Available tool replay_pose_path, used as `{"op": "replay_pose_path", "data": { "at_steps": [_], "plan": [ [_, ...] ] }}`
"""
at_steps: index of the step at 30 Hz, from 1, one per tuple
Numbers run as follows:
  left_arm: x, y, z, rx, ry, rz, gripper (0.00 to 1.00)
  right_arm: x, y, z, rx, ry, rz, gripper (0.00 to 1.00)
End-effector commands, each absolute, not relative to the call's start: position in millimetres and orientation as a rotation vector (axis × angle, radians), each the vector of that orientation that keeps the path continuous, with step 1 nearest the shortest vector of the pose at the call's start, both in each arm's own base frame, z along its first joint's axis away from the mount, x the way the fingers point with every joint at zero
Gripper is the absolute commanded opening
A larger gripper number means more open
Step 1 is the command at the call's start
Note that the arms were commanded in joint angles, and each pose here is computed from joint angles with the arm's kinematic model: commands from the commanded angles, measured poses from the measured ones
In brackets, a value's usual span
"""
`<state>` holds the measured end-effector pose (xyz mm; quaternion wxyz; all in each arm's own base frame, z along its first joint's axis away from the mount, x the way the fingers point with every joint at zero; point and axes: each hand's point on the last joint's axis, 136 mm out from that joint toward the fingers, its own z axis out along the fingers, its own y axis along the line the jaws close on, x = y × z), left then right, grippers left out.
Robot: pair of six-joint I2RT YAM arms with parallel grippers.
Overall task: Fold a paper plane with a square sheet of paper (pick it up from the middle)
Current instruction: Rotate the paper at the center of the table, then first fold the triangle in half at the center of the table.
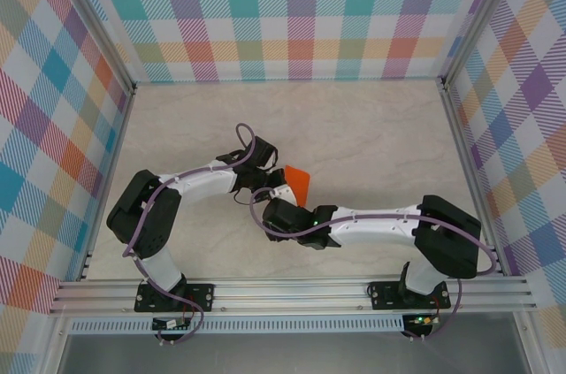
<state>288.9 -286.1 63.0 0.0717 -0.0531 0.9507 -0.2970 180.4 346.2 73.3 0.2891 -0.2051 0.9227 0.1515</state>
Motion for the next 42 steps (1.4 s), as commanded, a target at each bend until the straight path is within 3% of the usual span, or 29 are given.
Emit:
{"op": "replay_pose_path", "data": {
  "at_steps": [1, 10, 24, 31, 33, 37, 42],
  "plan": [
    [292.3, -286.4, 76.8, -0.17, 2.831, -0.946, 0.0, 184.9, 345.5, 77.1, -0.551, 2.433, 0.337, 0.53],
    [292.2, -284.3, 76.7, -0.169, 2.833, -0.93, 0.0, 188.9, 330.3, 79.6, -0.503, 2.434, 0.252, 0.33],
    [294.0, -283.6, 80.0, -0.143, 2.837, -0.906, 0.03, 186.3, 327.2, 81.9, -0.476, 2.457, 0.256, 0.11],
    [296.2, -258.7, 87.9, -0.193, 2.805, -0.735, 0.35, 185.5, 330.1, 82.4, -0.475, 2.481, 0.325, 0.06],
    [296.7, -241.7, 90.5, -0.233, 2.787, -0.628, 0.49, 185.9, 332.6, 79.6, -0.47, 2.503, 0.394, 0.06],
    [293.8, -216.9, 96.3, -0.32, 2.735, -0.534, 0.59, 186.2, 337.7, 78.4, -0.455, 2.534, 0.565, 0.06],
    [282.8, -200.6, 97.8, -0.403, 2.684, -0.545, 0.55, 192.3, 336.6, 78.6, -0.409, 2.554, 0.752, 0.06]
  ]
}}
